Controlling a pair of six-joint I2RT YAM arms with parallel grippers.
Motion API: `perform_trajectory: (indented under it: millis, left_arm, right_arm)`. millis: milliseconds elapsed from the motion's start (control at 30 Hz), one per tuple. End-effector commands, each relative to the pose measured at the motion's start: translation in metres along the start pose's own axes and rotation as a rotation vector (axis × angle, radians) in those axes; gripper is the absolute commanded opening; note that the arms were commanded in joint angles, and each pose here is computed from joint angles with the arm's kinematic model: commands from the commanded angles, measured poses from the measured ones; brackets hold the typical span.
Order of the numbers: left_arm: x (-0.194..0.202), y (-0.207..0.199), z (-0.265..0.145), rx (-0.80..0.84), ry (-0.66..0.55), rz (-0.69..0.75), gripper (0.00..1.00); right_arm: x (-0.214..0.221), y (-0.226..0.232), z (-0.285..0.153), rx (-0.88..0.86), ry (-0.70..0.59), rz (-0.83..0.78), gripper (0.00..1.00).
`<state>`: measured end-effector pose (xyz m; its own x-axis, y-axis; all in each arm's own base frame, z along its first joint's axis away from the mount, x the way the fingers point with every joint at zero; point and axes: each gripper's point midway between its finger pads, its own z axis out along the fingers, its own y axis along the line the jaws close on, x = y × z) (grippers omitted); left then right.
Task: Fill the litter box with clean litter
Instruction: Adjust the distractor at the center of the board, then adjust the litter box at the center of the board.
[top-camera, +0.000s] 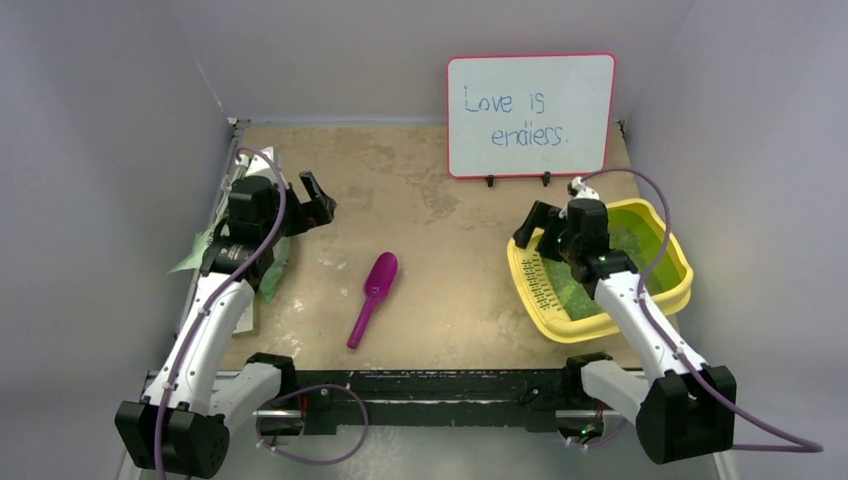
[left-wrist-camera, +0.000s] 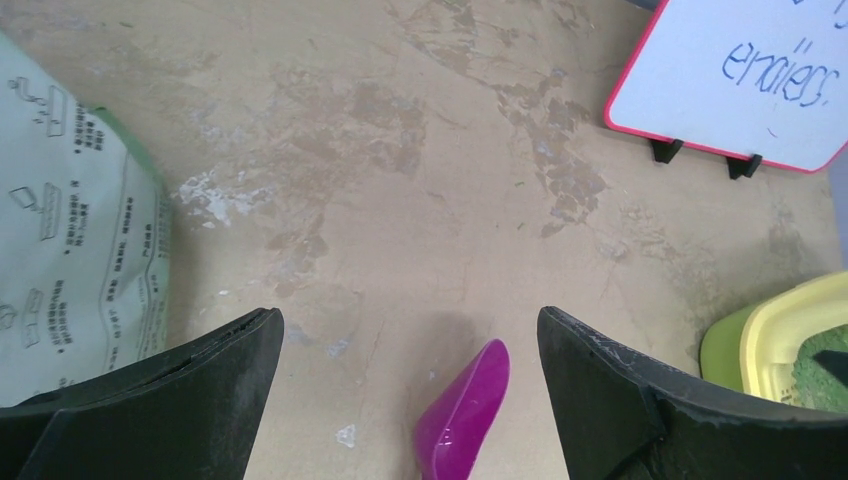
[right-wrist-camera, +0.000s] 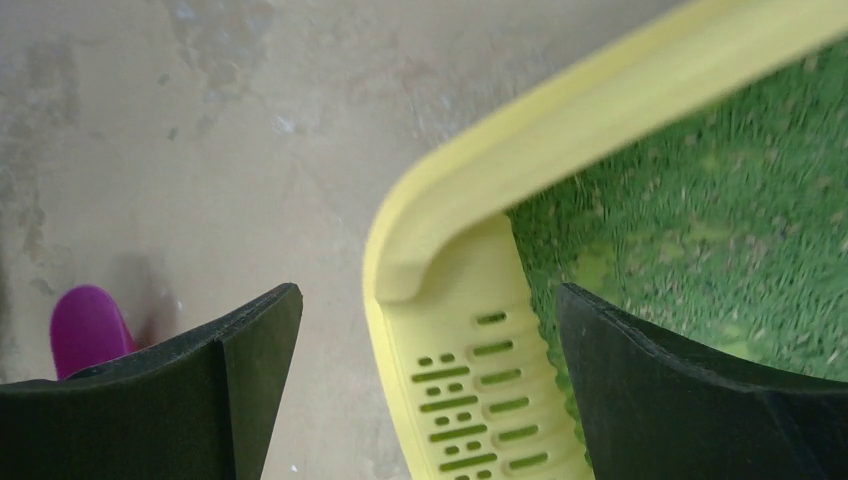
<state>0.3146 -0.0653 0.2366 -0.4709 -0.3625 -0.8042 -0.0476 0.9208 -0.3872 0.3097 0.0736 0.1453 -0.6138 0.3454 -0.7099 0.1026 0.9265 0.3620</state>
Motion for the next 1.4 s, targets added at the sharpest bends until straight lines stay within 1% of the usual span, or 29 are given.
perform_trajectory:
  millis: [0, 100, 167, 233, 433, 600, 767, 900, 967, 1033, 1067, 1233, 1300, 1367]
  left_arm:
    - [-0.008, -0.021, 0.006, 0.108, -0.018, 0.007, 0.98]
    - [-0.008, -0.026, 0.004, 0.129, -0.011, 0.007, 0.99]
    - [-0.009, -0.025, 0.001, 0.128, -0.016, 0.01, 0.98]
    - [-0.008, -0.025, -0.002, 0.125, -0.018, 0.013, 0.98]
    - [-0.006, -0.023, -0.007, 0.12, -0.017, 0.019, 0.99]
    - [-0.006, -0.022, -0.007, 0.119, -0.017, 0.022, 0.99]
    - [-0.004, -0.023, -0.005, 0.123, -0.005, 0.023, 0.98]
    - [-0.004, -0.02, -0.008, 0.113, -0.007, 0.033, 0.99]
    - [-0.004, -0.019, -0.01, 0.103, -0.009, 0.04, 0.99]
    - [-0.005, -0.017, -0.011, 0.093, -0.009, 0.05, 0.98]
    - [-0.006, -0.015, -0.012, 0.084, -0.012, 0.053, 0.98]
    - [-0.005, -0.014, -0.011, 0.075, -0.011, 0.048, 0.98]
    - [-0.005, -0.015, -0.011, 0.081, -0.008, 0.046, 0.99]
    - [-0.005, -0.017, -0.009, 0.091, -0.002, 0.048, 0.98]
  right_arm:
    - [0.024, -0.008, 0.005, 0.041, 0.049, 0.136, 0.99]
    - [0.025, -0.008, 0.015, 0.051, 0.063, 0.156, 0.99]
    - [0.02, -0.002, 0.025, 0.022, 0.055, 0.158, 0.99]
    - [0.014, 0.004, 0.036, -0.009, 0.048, 0.128, 0.99]
    - [0.023, 0.029, 0.062, -0.125, 0.155, 0.099, 0.99]
    - [0.028, 0.066, 0.064, -0.202, 0.177, 0.032, 0.99]
    - [0.035, 0.1, 0.084, -0.238, 0.225, -0.025, 0.99]
    - [0.032, 0.123, 0.103, -0.269, 0.241, -0.042, 0.99]
    - [0.031, 0.127, 0.107, -0.263, 0.233, -0.038, 0.99]
    - [0.032, 0.148, 0.106, -0.367, 0.233, -0.016, 0.98]
    - [0.037, 0.159, 0.106, -0.4, 0.255, -0.015, 0.97]
    - [0.064, 0.205, 0.125, -0.429, 0.32, -0.05, 0.98]
    - [0.066, 0.22, 0.127, -0.46, 0.321, -0.044, 0.98]
    - [0.065, 0.224, 0.127, -0.456, 0.321, -0.051, 0.98]
